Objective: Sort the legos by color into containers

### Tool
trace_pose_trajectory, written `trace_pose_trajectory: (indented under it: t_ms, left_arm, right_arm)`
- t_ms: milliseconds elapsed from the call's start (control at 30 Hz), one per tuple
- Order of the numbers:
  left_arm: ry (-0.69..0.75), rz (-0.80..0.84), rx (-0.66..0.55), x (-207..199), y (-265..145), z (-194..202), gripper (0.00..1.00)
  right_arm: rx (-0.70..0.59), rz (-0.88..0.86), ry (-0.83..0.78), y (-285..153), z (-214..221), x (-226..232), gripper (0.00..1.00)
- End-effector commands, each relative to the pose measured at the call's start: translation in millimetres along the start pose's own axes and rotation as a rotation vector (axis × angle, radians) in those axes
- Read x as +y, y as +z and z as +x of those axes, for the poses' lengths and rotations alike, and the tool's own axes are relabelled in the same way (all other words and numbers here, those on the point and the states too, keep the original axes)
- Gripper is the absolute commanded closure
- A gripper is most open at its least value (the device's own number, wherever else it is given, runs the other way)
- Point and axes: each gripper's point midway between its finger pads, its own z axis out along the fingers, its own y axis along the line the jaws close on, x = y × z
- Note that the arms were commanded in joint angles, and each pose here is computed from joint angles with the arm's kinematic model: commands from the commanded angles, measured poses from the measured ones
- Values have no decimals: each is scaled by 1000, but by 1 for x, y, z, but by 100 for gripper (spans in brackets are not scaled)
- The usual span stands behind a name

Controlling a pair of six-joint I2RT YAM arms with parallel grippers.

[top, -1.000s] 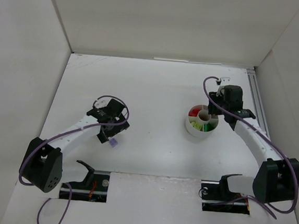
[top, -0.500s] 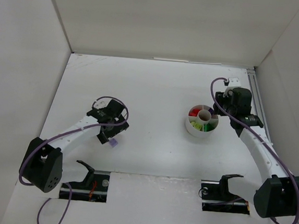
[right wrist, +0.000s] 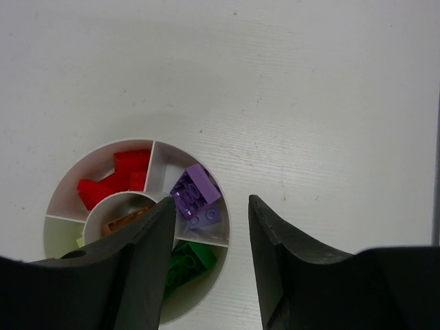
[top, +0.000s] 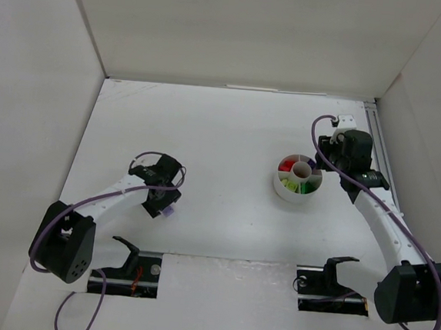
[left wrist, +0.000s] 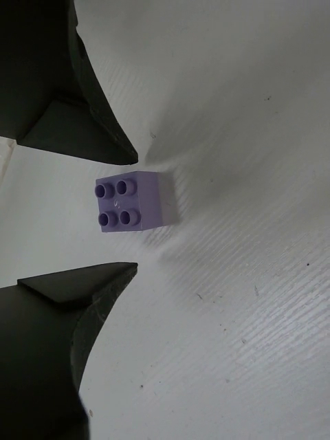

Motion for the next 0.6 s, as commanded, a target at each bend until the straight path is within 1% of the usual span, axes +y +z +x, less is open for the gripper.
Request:
trace_pose_trajectory:
  t_ms: [0,33,67,200,400,433,467,533,567]
  left_arm:
    - [-31,-28,-23,7,4,-3,45]
    - [-32,-22,-15,7,6,-1,51]
    - [-32,-22,-15,7,6,-1,53]
    - [-29,-30,-2,12,10,4,54]
    - [-22,-19,4,12,10,6,67]
    - [-8,-19,4,13,10,6,71]
    - [10,13,-7,5,6,2,79]
    - [70,96,-12,-13,-4,1,80]
    - [89,161,-36,-30,-12,-5,80]
  right_arm:
    - [-18,3,-5,2,-4,-2,48]
    - [-18,3,-5,2,-4,-2,48]
    - [-18,3,-5,2,-4,-2,48]
    - [-27,3,-5,0,-6,-2,48]
    - [-27,-6,-5,-2,-4,-1,48]
    - [-27,-6,-5,-2,-4,-1,48]
    - [-28,-21,-17,-3,-2,2,48]
    - [-43,-75,-37,-3,-6,10,46]
    - [-70,-101,-48,-4,-10,15,46]
